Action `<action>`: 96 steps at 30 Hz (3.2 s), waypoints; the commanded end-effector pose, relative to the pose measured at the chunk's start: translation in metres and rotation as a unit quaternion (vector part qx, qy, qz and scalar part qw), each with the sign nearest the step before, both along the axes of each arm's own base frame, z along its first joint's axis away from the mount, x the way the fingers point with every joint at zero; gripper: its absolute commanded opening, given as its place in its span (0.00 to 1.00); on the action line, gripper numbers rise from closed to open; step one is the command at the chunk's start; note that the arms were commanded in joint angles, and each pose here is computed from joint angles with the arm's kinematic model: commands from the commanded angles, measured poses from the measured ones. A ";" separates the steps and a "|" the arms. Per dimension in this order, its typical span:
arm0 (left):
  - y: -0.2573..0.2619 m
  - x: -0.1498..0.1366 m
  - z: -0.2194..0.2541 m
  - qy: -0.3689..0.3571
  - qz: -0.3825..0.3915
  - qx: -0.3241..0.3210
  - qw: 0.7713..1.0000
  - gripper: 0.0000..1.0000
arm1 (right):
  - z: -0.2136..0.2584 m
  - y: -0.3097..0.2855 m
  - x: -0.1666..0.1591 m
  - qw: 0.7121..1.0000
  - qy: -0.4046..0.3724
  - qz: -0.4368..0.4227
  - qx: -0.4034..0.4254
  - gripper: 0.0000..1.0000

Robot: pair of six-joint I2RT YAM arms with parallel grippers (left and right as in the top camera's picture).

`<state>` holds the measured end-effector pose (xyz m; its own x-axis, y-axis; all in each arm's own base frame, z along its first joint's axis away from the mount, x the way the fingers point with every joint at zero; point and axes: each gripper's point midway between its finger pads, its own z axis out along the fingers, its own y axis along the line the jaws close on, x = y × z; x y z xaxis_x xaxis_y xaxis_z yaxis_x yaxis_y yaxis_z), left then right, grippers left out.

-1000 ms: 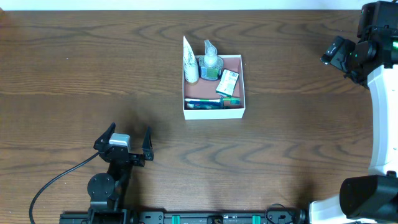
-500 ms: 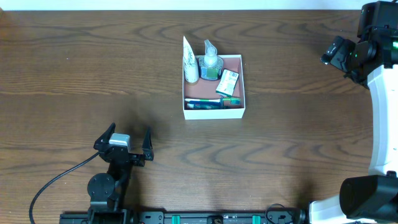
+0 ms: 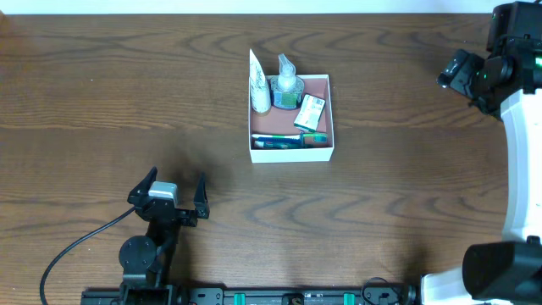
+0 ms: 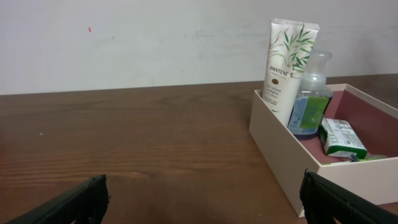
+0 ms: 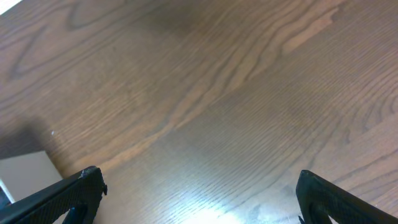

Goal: Pack container

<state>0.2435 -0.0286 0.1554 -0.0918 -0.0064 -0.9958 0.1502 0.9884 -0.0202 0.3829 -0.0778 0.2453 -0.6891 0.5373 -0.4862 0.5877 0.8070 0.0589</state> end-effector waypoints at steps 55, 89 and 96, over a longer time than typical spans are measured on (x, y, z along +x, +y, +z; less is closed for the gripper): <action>-0.001 -0.001 -0.015 0.024 -0.005 0.009 1.000 0.98 | -0.051 0.101 -0.138 0.801 -0.528 0.262 -0.108 0.99; -0.001 -0.001 -0.015 0.024 -0.005 0.009 1.000 0.98 | -0.088 0.079 -0.137 0.845 -0.452 0.248 -0.143 0.99; -0.001 -0.001 -0.015 0.024 -0.005 0.009 1.000 0.98 | -0.088 0.079 -0.137 0.845 -0.452 0.248 -0.143 0.99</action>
